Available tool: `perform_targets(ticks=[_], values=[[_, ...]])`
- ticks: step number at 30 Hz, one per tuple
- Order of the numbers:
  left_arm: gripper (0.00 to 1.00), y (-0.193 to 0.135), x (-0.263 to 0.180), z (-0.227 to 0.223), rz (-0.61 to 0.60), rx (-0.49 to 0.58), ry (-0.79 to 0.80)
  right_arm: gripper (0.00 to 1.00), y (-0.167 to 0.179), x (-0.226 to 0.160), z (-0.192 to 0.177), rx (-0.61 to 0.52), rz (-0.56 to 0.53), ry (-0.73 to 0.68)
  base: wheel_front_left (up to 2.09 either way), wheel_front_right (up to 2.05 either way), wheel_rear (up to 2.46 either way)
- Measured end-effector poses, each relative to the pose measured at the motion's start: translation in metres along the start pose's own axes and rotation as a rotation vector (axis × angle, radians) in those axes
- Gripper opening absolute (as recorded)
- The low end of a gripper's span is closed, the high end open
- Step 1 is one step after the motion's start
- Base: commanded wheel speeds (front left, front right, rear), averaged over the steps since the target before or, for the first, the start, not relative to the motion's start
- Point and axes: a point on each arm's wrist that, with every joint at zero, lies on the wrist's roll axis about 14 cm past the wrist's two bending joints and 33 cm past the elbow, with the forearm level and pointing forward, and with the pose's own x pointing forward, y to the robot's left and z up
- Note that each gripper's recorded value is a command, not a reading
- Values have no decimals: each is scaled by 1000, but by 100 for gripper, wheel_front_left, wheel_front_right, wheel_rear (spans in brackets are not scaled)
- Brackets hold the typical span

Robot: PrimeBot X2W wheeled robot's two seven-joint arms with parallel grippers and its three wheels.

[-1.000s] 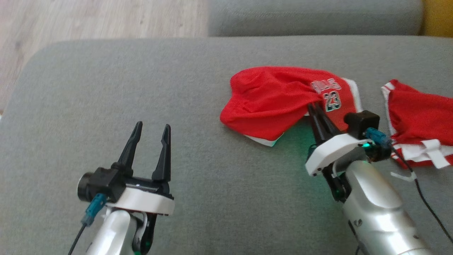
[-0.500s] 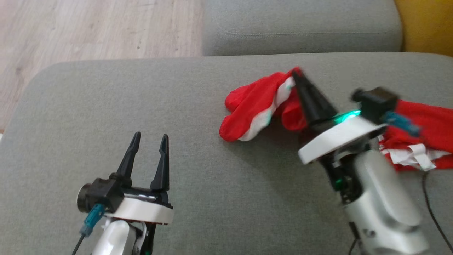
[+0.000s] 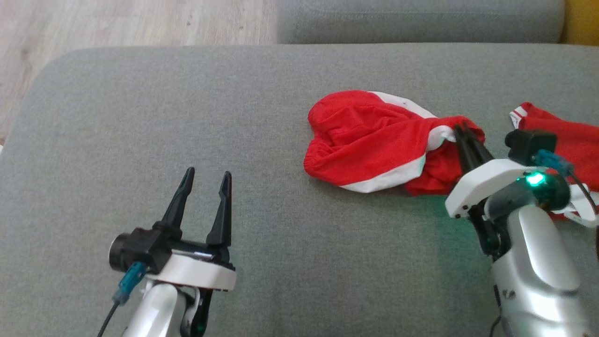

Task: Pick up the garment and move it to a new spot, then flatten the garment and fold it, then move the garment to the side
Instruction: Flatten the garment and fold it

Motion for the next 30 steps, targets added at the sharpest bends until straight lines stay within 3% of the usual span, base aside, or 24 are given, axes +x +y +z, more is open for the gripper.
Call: perform_targets(ticks=[1,2,5,11,21,30], values=[[100,0,2,0,0,0,1,66,-8,3,-7,-22,-24,23,0,0,0],[100,-1,3,-1,-5,-2,4,100,-14,6,-13,-48,-41,45,0,0,0],[100,-2,5,-2,-12,1,5,100,-17,11,-15,-111,-53,43,0,0,0],[100,-9,10,1,-33,0,-6,100,-14,0,-3,-109,-40,-70,0,0,0],[100,-38,15,8,-119,-9,-30,100,-32,-78,-12,-54,-122,-227,0,0,0],[100,-52,13,6,-154,-24,-26,100,-48,-115,-33,-6,-201,-220,0,0,0]])
